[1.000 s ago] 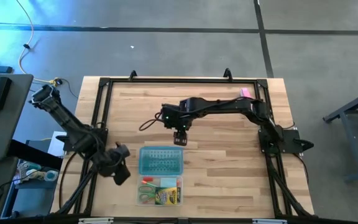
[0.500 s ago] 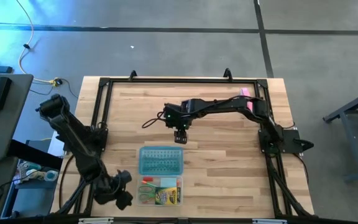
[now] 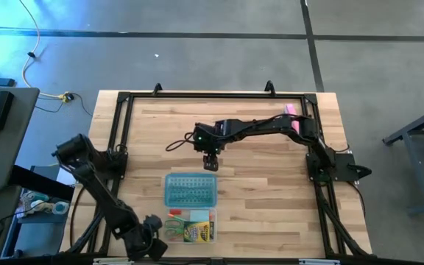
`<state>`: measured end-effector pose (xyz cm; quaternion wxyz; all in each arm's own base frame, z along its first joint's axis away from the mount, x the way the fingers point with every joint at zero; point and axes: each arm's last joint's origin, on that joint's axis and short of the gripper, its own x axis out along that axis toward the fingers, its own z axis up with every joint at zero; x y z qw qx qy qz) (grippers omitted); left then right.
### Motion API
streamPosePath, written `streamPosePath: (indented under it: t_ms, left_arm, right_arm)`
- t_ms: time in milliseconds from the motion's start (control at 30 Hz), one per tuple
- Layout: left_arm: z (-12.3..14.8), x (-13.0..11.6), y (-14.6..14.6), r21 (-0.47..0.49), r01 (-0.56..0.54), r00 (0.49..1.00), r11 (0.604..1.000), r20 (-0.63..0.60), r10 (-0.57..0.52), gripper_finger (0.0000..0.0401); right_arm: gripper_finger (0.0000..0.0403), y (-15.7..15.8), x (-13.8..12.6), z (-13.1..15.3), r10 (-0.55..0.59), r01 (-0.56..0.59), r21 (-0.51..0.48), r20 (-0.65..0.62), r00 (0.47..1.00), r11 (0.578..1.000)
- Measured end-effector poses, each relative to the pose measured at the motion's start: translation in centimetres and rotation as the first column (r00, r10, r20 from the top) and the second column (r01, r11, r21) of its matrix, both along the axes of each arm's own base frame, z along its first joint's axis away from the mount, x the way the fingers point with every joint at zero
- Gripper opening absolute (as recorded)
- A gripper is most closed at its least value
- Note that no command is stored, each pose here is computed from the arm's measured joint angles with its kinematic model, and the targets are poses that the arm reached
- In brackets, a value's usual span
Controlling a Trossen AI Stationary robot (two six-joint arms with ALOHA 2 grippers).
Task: Pack school essentials
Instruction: Close the supply box
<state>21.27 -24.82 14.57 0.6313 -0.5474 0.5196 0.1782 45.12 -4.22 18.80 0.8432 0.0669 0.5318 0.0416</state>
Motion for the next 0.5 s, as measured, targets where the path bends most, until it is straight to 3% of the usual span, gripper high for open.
streamPosePath:
  t_ms: [233,500]
  left_arm:
    - [-1.7,1.4,-0.1,0.018,-0.071,0.996,0.997,-0.047,0.071,0.0158]
    - [-2.0,2.1,0.4,0.014,-0.145,0.988,0.989,-0.058,0.145,0.0158]
  right_arm:
    - [0.0194,-0.1,0.5,0.0,0.006,-0.005,-0.009,0.051,0.999,1.0]
    - [0.0194,-0.1,0.8,-1.7,0.008,-0.008,-0.002,0.011,1.0,1.0]
